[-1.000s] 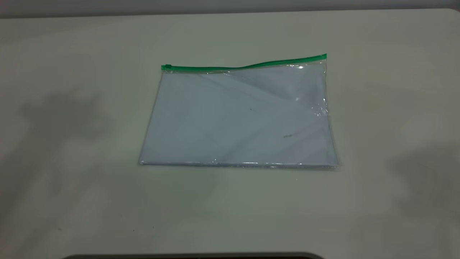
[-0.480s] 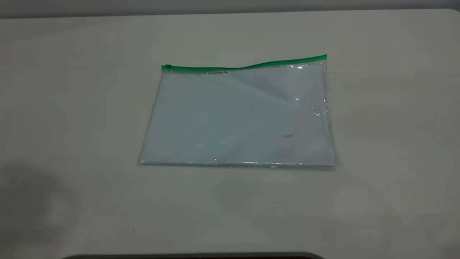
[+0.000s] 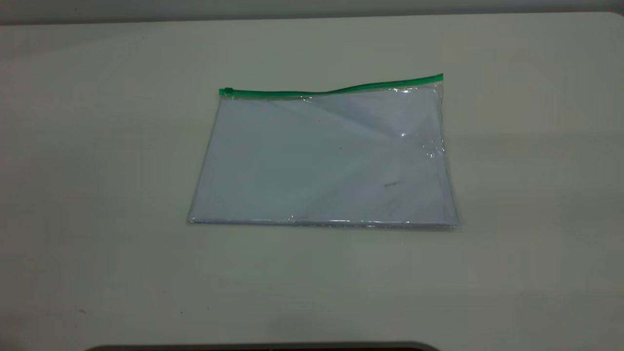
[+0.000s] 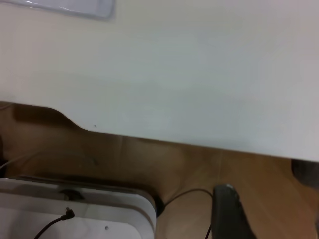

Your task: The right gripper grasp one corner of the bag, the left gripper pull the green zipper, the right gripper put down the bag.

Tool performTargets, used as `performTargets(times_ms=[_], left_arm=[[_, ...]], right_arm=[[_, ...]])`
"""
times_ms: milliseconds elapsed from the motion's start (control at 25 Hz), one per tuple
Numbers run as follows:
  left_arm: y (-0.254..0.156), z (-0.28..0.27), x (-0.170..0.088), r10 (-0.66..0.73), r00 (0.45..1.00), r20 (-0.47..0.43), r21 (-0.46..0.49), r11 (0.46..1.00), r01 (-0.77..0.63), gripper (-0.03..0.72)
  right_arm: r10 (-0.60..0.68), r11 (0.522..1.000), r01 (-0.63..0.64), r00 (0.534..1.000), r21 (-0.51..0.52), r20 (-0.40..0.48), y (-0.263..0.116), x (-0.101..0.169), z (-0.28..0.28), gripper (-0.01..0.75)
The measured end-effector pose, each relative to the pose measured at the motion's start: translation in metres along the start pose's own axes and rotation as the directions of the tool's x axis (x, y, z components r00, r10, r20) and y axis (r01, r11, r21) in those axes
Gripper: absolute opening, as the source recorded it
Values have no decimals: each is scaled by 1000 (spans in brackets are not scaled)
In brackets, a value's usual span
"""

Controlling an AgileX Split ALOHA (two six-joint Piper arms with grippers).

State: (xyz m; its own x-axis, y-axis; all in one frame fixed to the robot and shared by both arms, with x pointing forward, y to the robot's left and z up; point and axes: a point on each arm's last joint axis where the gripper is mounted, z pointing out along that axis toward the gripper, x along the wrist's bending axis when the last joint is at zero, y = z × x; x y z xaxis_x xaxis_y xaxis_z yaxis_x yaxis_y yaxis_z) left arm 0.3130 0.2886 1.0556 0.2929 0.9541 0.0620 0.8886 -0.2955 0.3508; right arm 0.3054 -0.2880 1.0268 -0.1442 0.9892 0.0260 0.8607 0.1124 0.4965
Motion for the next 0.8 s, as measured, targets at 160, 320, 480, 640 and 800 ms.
performTargets(times_ms=[160, 320, 480, 640, 800], left_arm=[[-26, 7, -4, -40, 999, 2, -43, 998, 40, 454], [-45, 3, -6, -51, 999, 4, -142, 989, 51, 454], [-61, -6, -8, -54, 999, -4, -267, 962, 51, 454], [-76, -12, -10, -57, 998, -11, -375, 926, 49, 454], [-88, -16, -11, -61, 998, -16, -458, 888, 47, 454]], right_arm=[[0, 1000, 0, 1000, -26, -4, -2, 1, -3, 453], [2, 999, -2, 1000, -34, -8, -3, 1, -4, 453], [2, 999, -2, 1000, -34, -8, -3, 1, -4, 453], [2, 999, -3, 1000, -34, -9, -3, 1, -4, 453], [1, 998, -2, 1000, -58, -9, -5, 2, -7, 453]])
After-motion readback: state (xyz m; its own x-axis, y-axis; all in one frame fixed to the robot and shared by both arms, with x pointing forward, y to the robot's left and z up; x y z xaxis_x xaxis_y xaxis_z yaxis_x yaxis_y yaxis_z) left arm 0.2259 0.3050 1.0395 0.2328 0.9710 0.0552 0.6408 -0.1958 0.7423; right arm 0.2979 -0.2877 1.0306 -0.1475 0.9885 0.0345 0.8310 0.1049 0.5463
